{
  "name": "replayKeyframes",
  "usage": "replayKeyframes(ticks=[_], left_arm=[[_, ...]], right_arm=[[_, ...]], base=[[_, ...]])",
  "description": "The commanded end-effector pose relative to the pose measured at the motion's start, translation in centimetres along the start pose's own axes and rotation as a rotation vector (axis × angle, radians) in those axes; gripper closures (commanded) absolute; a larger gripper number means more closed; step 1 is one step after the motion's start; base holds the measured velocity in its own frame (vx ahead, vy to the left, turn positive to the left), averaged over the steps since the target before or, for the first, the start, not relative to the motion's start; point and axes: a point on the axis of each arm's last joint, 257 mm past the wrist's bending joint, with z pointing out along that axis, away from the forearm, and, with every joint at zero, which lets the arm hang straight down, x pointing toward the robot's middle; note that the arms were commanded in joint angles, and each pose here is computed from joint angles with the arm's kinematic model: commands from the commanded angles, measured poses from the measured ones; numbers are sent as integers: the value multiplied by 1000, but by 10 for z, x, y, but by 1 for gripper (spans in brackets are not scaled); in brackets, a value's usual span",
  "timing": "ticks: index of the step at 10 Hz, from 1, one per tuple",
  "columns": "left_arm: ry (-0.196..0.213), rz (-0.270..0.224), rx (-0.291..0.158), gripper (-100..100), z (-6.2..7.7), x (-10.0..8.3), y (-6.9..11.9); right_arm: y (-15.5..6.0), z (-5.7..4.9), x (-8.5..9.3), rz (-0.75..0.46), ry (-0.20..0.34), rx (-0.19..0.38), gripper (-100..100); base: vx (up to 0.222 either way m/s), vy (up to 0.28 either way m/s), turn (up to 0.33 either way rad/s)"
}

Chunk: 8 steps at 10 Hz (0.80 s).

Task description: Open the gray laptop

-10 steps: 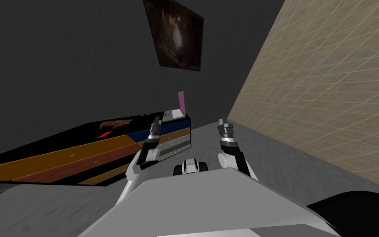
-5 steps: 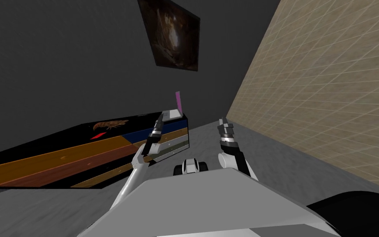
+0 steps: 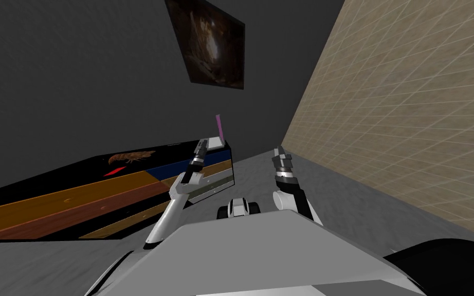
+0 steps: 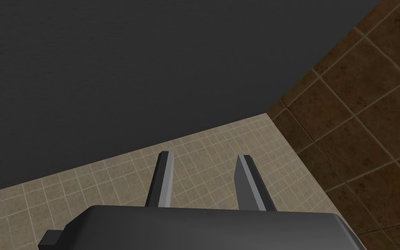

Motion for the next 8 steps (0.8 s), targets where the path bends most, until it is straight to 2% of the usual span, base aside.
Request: replayKeyframes(ticks=[1, 2, 3, 4, 5, 6, 7, 8], left_arm=[[20, 25, -20, -100, 20, 2, 10], [38, 48, -54, -100, 28, 2, 23], [35, 49, -44, -100, 36, 1, 19], [50, 73, -72, -100, 45, 0, 29], [48, 73, -70, -100, 52, 0, 29], [62, 98, -107, -100, 60, -2, 42], [59, 99, -100, -100, 68, -4, 39], [70, 124, -136, -100, 75, -7, 51]], right_arm=[[0, 0, 0, 0, 0, 0, 0], [0, 0, 0, 0, 0, 0, 0], [0, 0, 0, 0, 0, 0, 0], [0, 0, 0, 0, 0, 0, 0], [0, 0, 0, 0, 0, 0, 0], [0, 0, 0, 0, 0, 0, 0], [0, 0, 0, 0, 0, 0, 0], [0, 0, 0, 0, 0, 0, 0]], base=[[-17, -75, -21], [-5, -97, -37], [-1, -82, -24], [-12, -81, -49], [-8, -75, -18], [2, -85, -39], [3, -73, -19], [2, -99, -36]])
